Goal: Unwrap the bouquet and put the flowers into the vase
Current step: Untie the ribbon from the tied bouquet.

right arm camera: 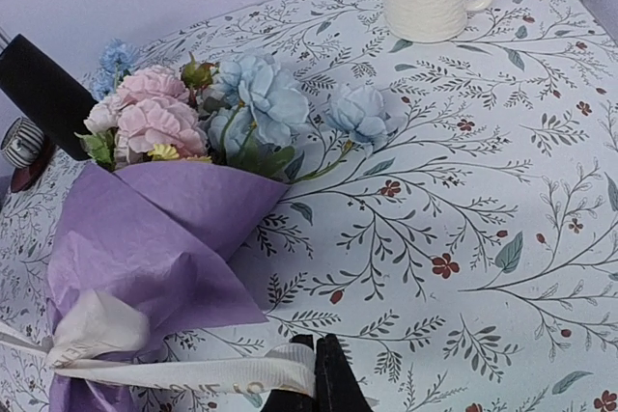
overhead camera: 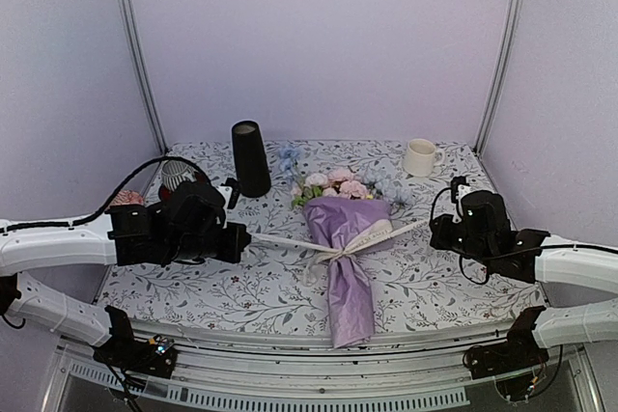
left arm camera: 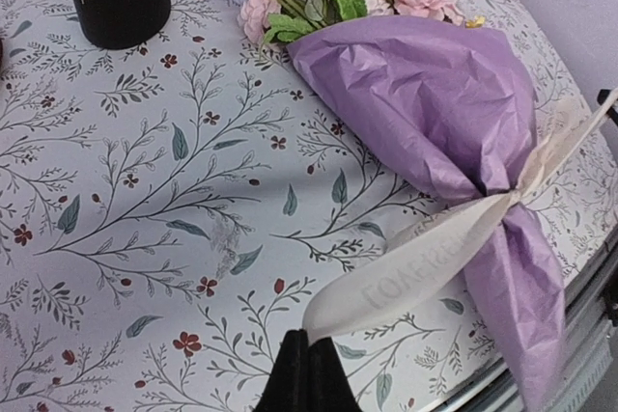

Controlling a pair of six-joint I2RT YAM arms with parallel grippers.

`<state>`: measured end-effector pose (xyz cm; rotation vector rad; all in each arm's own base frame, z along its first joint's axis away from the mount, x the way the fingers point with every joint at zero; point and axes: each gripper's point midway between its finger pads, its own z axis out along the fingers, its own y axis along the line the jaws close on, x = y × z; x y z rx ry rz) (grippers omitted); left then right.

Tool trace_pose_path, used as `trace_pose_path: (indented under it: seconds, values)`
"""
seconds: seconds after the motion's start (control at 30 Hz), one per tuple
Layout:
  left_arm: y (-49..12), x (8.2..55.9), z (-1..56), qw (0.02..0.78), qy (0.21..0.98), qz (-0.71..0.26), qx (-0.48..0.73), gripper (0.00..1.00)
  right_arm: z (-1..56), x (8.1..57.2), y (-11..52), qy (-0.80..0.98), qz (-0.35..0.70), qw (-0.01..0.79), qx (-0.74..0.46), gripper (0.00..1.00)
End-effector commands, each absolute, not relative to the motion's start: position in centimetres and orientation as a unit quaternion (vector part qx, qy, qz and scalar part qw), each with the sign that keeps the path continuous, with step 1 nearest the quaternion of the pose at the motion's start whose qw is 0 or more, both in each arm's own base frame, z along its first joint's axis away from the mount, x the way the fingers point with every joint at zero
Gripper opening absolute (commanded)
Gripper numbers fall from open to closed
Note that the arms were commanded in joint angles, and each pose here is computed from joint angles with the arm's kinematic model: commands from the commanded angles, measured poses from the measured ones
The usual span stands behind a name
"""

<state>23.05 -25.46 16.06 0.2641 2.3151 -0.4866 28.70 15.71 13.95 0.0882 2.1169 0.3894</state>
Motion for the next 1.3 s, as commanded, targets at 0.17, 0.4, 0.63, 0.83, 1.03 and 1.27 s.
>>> trace_pose_path:
  seconds: [0.17,0.4,0.63,0.83,1.03,1.27]
  values:
    - [-24.5,24.2,13.9,0.354,0.909,-0.201,0.091,0.00,12.6,29.9,13.5,0.875,0.092,0.473,0.054,0.02]
    - [-24.6,25.4,13.7,0.341,0.906,-0.233,0.094,0.00,12.9,32.4,11.7,0.872,0.072,0.475,0.095,0.02]
    - [-23.6,27.0,14.7,0.353,0.902,-0.233,0.086,0.00,13.8,34.9,10.4,0.866,0.026,0.488,0.103,0.02]
    - [-23.4,27.5,14.8,0.350,0.901,-0.246,0.073,0.00,12.0,34.5,8.6,0.851,0.008,0.501,0.155,0.02]
    - [-25.9,27.0,17.3,0.340,0.884,-0.304,0.102,0.00,11.1,34.0,7.5,0.848,-0.014,0.502,0.170,0.02]
    - [-27.0,28.2,21.5,0.370,0.864,-0.320,0.116,0.00,10.9,33.9,7.2,0.846,-0.013,0.501,0.180,0.02]
